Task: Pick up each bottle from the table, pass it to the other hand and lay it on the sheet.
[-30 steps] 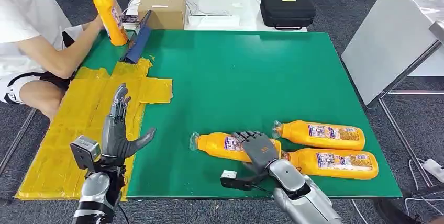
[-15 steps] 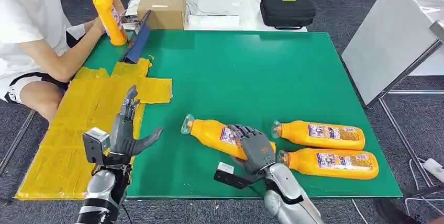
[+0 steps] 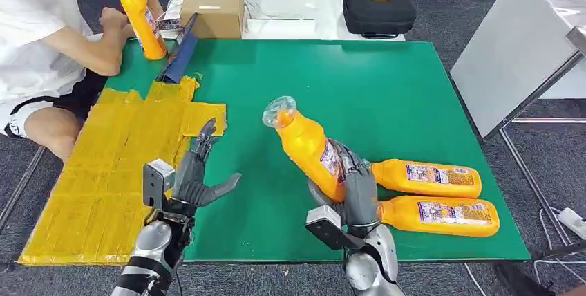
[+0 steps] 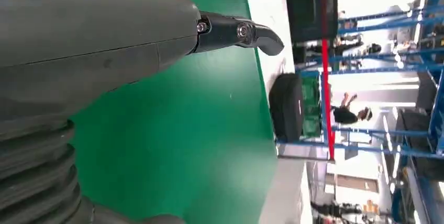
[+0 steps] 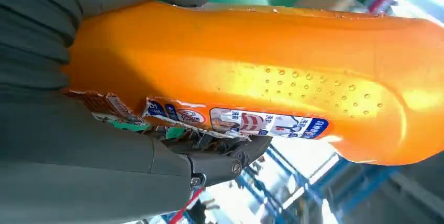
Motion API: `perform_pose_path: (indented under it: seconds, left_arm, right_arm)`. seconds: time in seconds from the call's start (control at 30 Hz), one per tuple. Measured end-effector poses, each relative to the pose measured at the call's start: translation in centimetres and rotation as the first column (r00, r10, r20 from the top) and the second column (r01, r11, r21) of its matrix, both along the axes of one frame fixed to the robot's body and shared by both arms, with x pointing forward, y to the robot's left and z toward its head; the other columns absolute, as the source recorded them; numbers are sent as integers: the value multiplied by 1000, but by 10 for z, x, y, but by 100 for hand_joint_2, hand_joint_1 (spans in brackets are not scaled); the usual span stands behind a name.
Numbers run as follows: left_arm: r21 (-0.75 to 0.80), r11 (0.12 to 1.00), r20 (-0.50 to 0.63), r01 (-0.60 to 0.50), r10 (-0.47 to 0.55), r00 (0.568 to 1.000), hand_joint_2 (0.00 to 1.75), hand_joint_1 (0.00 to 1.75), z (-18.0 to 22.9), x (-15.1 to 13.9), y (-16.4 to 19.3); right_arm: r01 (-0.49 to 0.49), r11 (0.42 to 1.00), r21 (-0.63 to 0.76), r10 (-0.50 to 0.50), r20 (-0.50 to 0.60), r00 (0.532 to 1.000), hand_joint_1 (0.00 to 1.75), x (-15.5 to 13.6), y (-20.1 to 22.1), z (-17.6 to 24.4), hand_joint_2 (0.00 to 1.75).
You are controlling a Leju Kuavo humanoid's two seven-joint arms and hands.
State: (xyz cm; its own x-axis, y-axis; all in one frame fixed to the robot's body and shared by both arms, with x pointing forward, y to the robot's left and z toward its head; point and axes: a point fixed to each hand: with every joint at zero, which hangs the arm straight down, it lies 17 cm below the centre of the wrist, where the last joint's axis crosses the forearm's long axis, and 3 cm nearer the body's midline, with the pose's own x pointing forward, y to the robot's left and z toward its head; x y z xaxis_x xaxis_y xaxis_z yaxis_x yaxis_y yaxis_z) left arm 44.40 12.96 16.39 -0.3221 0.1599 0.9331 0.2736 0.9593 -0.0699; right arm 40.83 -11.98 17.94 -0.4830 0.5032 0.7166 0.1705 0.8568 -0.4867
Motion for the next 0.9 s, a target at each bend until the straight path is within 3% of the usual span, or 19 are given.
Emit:
perform_pose_path:
  seconds: [0.07,0.23,0.63,0.9]
  left_arm:
    - [-21,1000,-18,2,-2,1000,175,0,-1,3,0]
    - [-166,979,-29,117,-124,992,175,0,4,-3,-9]
    - [-263,949,-48,175,-194,980,175,0,10,-5,-16]
    - [-279,925,10,256,-264,964,175,0,35,-14,-37]
  right_arm:
    - [6,1000,18,-6,9,1000,175,-1,-1,5,175]
    - [2,999,44,-3,11,1000,175,-1,2,8,175]
    - [-28,999,44,30,-42,999,175,2,19,-8,175]
    - [-97,995,14,98,-116,988,175,7,54,-37,175]
